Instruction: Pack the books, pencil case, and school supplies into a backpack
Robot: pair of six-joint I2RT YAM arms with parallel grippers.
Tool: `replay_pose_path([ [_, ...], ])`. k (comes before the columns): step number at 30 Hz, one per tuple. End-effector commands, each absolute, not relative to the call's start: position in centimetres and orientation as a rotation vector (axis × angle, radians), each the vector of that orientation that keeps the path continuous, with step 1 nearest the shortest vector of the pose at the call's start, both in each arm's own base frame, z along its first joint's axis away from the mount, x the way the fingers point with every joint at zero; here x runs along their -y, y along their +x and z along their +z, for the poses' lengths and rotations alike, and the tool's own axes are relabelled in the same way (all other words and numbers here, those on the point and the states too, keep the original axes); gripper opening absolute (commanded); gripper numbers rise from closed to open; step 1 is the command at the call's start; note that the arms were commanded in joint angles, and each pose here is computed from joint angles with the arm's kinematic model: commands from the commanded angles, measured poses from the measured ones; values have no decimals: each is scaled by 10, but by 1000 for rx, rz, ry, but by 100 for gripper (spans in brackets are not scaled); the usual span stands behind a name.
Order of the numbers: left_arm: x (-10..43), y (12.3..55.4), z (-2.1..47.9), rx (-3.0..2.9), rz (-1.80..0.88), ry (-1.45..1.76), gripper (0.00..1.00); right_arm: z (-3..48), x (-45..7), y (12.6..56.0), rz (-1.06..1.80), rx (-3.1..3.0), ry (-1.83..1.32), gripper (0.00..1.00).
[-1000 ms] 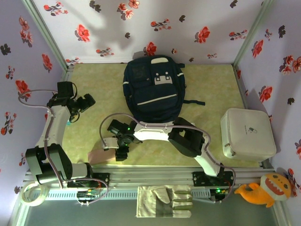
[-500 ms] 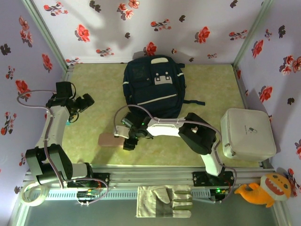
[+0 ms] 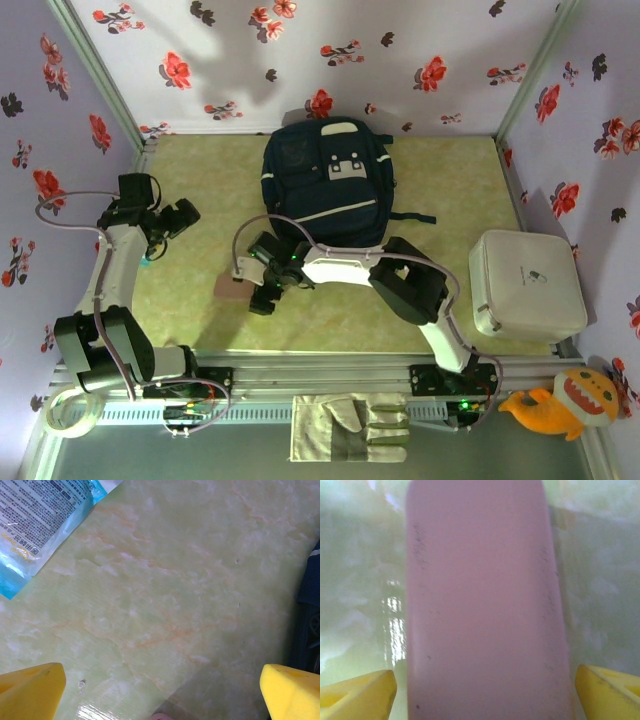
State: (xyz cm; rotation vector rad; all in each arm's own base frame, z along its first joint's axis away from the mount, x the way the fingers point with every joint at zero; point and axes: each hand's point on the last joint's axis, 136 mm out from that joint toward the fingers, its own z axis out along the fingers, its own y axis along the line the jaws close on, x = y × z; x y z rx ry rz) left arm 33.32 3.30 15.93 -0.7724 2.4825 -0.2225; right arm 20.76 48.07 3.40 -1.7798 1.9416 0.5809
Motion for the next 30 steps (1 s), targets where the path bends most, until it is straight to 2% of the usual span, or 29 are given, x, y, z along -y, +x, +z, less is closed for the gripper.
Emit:
replay_pose_path([
  [1,-34,334,165,-2463,-234,-749,100,27,-487,198,649,-1965,-1809,90],
  [5,-33,334,166,-2459,-237,-747,100,24,-489,199,650,-1964,-1815,85],
  [10,-33,334,165,-2459,-240,-750,100,29,-486,199,635,-1962,-1813,67],
  [14,-32,334,167,-2453,-251,-750,100,51,-485,208,610,-1931,-1740,65],
  [21,-25,338,183,-2437,-308,-729,100,124,-465,239,574,-1897,-1495,65],
  [27,-1,358,202,-2436,-364,-592,100,180,-410,281,471,-1894,-1161,65],
  [30,22,370,208,-2459,-372,-448,100,190,-371,302,370,-1922,-1013,65],
])
